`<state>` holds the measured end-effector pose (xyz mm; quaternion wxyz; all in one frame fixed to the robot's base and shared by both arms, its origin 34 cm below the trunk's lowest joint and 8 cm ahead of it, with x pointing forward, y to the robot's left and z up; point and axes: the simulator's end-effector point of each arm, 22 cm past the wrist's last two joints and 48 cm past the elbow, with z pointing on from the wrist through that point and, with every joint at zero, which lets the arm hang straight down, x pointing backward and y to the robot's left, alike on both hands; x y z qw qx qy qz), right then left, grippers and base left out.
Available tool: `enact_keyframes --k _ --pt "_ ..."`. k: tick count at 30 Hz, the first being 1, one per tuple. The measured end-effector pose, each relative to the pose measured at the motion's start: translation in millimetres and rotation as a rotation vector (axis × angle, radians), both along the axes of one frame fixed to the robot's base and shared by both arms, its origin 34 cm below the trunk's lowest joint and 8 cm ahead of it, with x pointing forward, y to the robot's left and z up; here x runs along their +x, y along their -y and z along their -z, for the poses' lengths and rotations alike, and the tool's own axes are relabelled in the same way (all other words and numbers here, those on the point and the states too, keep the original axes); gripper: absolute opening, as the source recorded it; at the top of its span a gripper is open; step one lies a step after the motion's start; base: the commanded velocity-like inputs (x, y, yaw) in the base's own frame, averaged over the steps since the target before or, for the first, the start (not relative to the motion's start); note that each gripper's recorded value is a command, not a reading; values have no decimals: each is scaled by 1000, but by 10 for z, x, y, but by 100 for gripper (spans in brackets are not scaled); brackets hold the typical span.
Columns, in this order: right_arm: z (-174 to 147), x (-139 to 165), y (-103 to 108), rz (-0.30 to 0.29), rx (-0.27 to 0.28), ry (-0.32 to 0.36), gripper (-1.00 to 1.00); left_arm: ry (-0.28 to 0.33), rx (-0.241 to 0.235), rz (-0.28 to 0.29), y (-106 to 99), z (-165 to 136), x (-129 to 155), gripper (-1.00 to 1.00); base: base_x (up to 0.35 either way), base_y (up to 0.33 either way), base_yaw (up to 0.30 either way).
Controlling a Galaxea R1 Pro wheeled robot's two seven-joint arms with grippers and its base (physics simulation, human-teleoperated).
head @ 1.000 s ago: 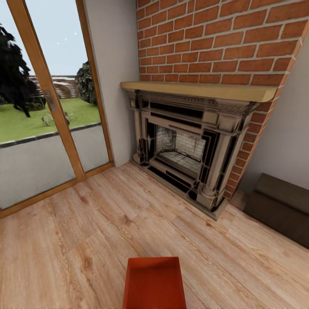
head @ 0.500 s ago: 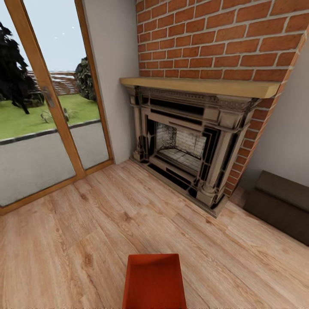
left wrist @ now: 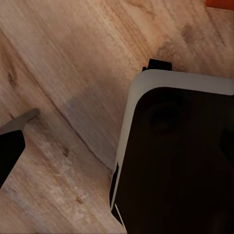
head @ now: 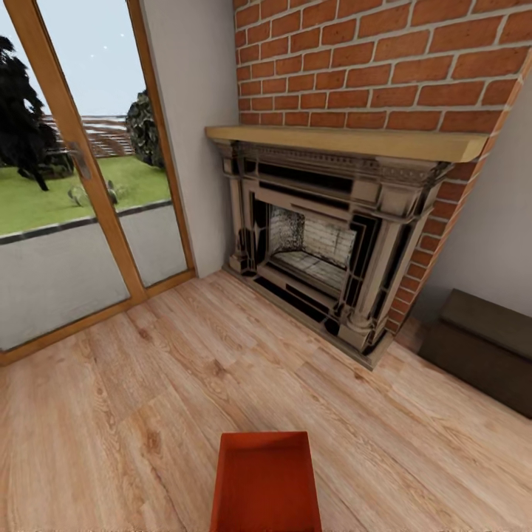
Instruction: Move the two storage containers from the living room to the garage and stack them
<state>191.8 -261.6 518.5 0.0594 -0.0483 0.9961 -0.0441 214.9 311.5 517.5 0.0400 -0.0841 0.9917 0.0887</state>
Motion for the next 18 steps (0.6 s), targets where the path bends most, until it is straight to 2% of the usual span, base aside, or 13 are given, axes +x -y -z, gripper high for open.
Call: enact_keyframes --k 18 --pt "13 -105 -1 0 0 -27 100 -27 0 0 0 19 -105 100 0 0 0"
